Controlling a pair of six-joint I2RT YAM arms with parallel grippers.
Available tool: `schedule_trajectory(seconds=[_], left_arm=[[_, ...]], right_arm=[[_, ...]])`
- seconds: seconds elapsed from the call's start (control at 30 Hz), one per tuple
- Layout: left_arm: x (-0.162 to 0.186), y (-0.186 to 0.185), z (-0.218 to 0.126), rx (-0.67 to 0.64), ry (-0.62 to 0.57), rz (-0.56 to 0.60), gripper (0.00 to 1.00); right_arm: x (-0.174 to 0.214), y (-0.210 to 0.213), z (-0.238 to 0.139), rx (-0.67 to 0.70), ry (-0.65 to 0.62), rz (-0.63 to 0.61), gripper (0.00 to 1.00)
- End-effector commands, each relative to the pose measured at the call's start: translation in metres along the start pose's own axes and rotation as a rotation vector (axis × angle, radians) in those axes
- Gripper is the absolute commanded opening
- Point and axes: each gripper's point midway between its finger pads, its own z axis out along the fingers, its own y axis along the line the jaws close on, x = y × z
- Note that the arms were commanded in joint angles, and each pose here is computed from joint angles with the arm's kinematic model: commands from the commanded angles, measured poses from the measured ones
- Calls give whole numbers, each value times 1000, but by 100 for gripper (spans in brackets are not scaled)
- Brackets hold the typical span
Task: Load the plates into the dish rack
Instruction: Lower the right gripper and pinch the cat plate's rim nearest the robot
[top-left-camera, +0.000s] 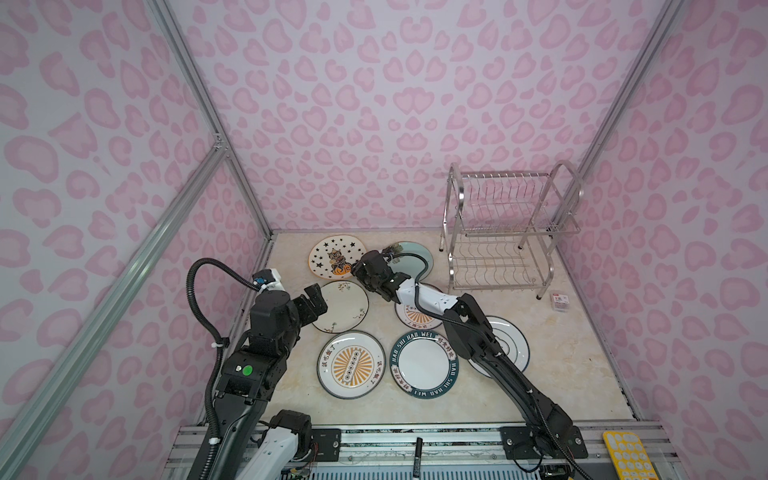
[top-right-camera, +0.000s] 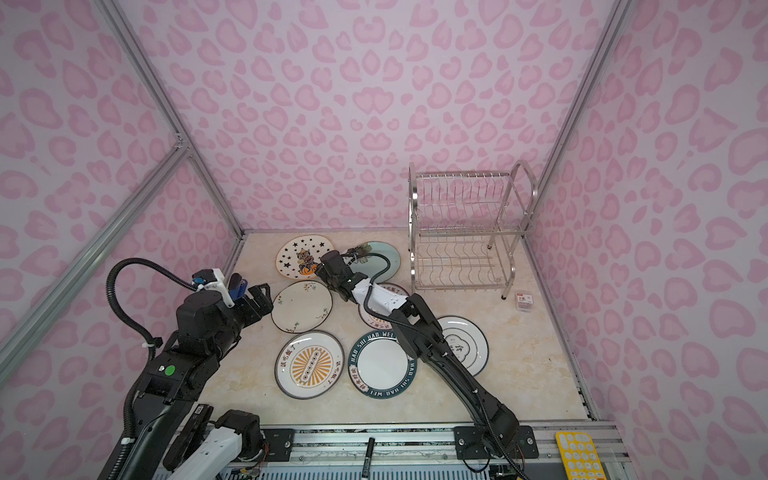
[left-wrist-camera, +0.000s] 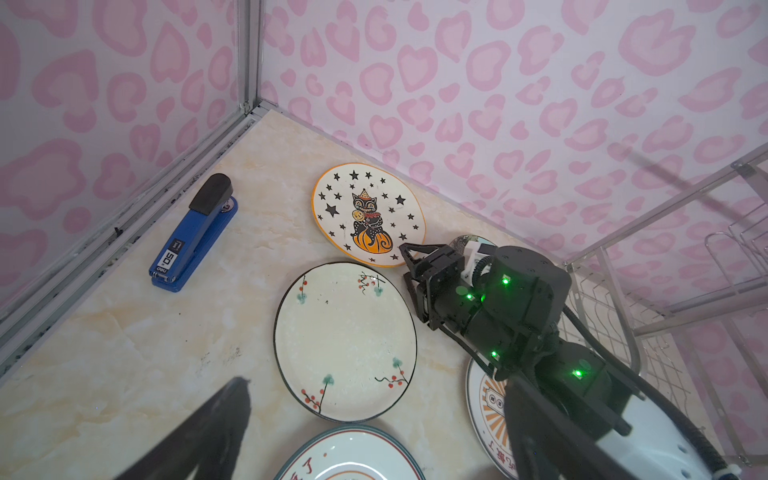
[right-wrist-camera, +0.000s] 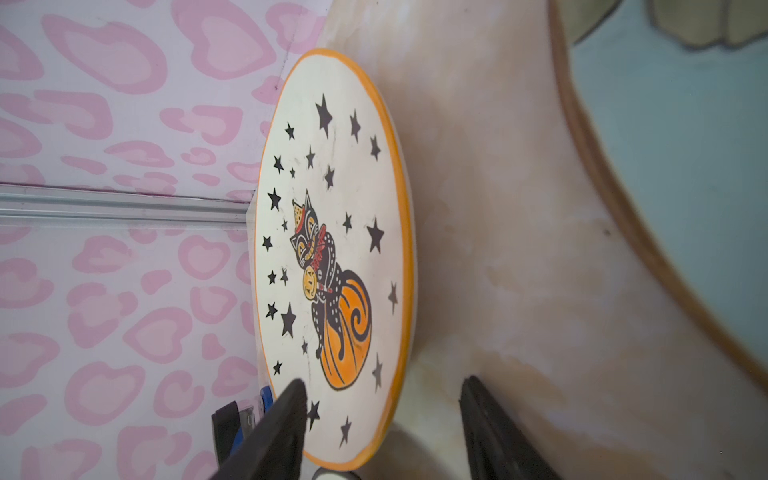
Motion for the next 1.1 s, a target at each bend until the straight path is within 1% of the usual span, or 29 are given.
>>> schedule_trajectory(seconds=[0.0,0.07,0.17,0.23,0.43,0.57,0.63,0.67,0.93,1.07], left_arm=[[-2,3,-3,-12,-10,-12,97],[-3,5,-5,-17,-20,-16,97],[-4,5,-7,-13,-24,-20,97],[-3,4,-7,-10,-23,-21,97],[-4,5,-9,-11,-26,-32,97],[-5,6,-10,-12,-33,-35,97],[-5,6,-11,-11,-34,-37,97],[-5,6,-11,-13,-34,-38,97],[-7,9,-15,-24,-47,-42,97],[-7,8,-14,-22,-43,-48,97]], right_arm=[[1,-28,7,86,-4,9,53],[0,-30,10,91,-5,21,49],[-1,-35,12,104,-10,29,46],[-4,-38,14,111,-18,30,40],[-8,-45,20,126,-23,39,37],[-7,-48,24,128,-24,43,31],[-9,-47,26,117,-24,45,30],[-9,-47,27,115,-21,49,27],[-14,-52,32,111,-11,57,27],[-13,-47,34,87,-1,53,28]])
